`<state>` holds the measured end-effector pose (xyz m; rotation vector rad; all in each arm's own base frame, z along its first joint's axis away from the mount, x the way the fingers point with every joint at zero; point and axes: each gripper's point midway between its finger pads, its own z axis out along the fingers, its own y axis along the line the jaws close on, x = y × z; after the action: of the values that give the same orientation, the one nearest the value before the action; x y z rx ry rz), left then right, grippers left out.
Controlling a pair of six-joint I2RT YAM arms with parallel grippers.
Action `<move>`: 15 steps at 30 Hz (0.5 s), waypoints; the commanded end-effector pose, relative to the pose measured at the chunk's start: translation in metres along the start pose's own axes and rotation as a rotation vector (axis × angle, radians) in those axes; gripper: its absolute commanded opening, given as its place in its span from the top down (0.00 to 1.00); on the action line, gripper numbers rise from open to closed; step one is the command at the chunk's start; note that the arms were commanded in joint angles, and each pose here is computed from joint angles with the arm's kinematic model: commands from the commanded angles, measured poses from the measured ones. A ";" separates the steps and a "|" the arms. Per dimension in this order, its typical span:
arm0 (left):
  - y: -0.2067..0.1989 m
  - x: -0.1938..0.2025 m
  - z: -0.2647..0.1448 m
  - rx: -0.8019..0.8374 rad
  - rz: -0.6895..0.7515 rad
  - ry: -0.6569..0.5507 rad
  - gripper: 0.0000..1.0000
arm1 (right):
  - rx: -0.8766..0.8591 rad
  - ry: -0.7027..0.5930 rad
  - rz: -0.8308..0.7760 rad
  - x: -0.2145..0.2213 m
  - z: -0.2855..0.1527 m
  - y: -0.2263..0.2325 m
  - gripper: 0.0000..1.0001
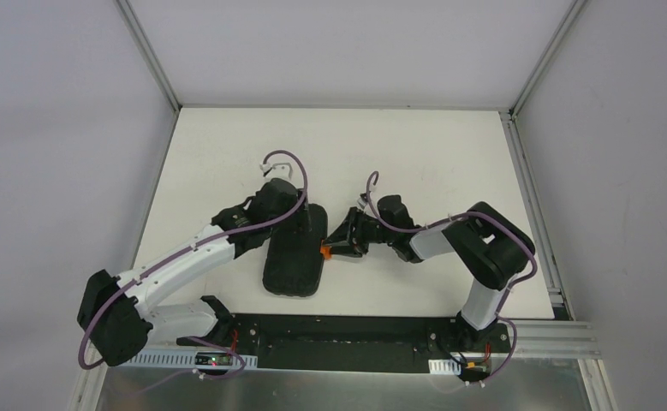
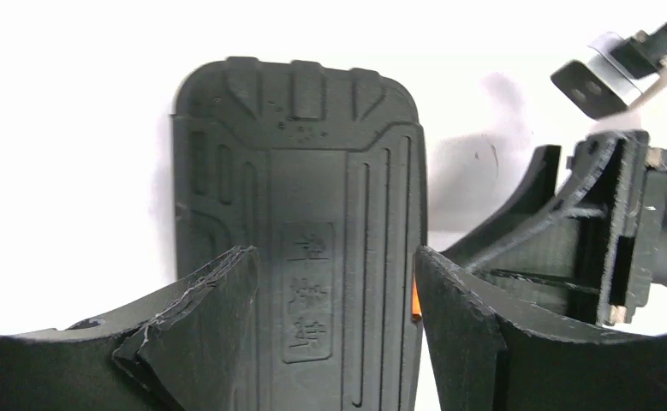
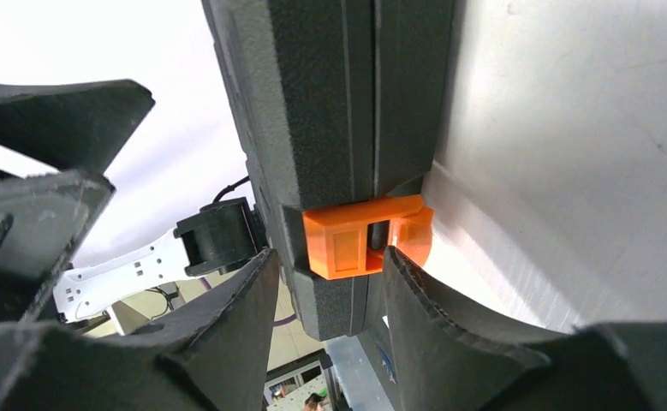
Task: Pack the tool kit
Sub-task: Close the toolbox at the center of the board.
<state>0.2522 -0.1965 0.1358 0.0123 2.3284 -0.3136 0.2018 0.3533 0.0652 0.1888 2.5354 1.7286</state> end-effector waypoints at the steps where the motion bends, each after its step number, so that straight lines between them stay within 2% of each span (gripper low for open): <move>1: 0.028 0.006 -0.009 -0.022 -0.043 0.033 0.30 | -0.035 -0.029 -0.096 -0.004 -0.007 0.025 0.49; 4: 0.046 0.011 -0.008 -0.035 -0.100 0.052 0.30 | -0.003 -0.036 -0.114 -0.004 -0.010 0.022 0.49; 8: 0.064 0.019 -0.005 -0.035 -0.188 0.079 0.30 | 0.080 -0.047 -0.144 -0.004 -0.014 0.006 0.55; 15: 0.064 0.029 0.003 0.024 -0.273 0.114 0.29 | 0.146 -0.038 -0.147 -0.002 -0.012 -0.012 0.82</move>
<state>0.2436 -0.1235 0.0987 -0.2706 2.4348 -0.3501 0.1967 0.3342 0.0550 0.0994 2.5949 1.5165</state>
